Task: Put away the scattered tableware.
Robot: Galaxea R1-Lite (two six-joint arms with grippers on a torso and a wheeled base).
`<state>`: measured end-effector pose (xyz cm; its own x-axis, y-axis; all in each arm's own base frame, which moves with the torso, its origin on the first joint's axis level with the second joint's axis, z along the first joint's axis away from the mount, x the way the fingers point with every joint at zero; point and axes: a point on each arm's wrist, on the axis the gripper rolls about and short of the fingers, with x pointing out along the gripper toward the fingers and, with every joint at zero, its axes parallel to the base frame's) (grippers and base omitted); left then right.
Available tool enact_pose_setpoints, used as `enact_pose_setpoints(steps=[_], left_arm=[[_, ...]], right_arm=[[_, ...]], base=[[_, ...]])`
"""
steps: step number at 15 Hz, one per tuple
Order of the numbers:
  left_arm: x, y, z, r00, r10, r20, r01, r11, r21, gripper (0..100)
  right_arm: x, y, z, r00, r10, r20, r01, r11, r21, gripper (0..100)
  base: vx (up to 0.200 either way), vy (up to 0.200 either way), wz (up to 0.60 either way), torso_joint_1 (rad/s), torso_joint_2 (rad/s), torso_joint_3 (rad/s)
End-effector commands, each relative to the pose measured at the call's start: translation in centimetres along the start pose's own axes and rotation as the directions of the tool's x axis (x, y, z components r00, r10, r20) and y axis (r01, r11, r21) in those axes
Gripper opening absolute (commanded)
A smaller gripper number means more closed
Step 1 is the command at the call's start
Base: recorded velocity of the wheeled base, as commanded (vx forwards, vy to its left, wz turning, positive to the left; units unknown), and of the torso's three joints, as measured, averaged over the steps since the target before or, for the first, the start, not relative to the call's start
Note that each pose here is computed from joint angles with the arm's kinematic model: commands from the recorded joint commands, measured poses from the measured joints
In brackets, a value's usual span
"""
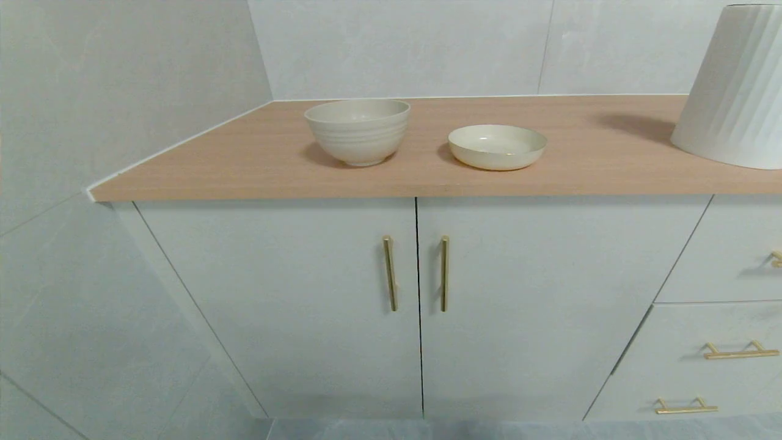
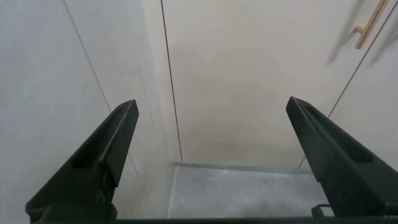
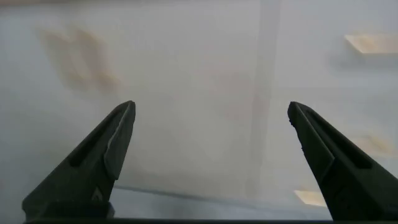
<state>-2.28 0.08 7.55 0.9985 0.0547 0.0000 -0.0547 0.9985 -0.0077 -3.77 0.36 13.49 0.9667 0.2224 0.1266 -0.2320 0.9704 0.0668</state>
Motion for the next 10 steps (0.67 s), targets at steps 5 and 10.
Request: enact_pose_setpoints(steps=[5,10], left_arm=[[0.0,0.0,0.0,1.0,0.001,0.0,-0.001,1.0,0.0,100],[0.0,0.0,0.0,1.0,0.001,0.0,-0.001,1.0,0.0,100]], right_arm=[[14.9,0.7,7.2,0.757,0.528,-0.385,-0.466,0.849,0.25,100],[24.0,7.8,7.8,0.604,0.668,-0.435,-0.548,0.744,0.382,100]], base=[[0.0,0.0,0.0,0.0,0.0,0.0],[0.0,0.0,0.0,0.0,0.0,0.0]])
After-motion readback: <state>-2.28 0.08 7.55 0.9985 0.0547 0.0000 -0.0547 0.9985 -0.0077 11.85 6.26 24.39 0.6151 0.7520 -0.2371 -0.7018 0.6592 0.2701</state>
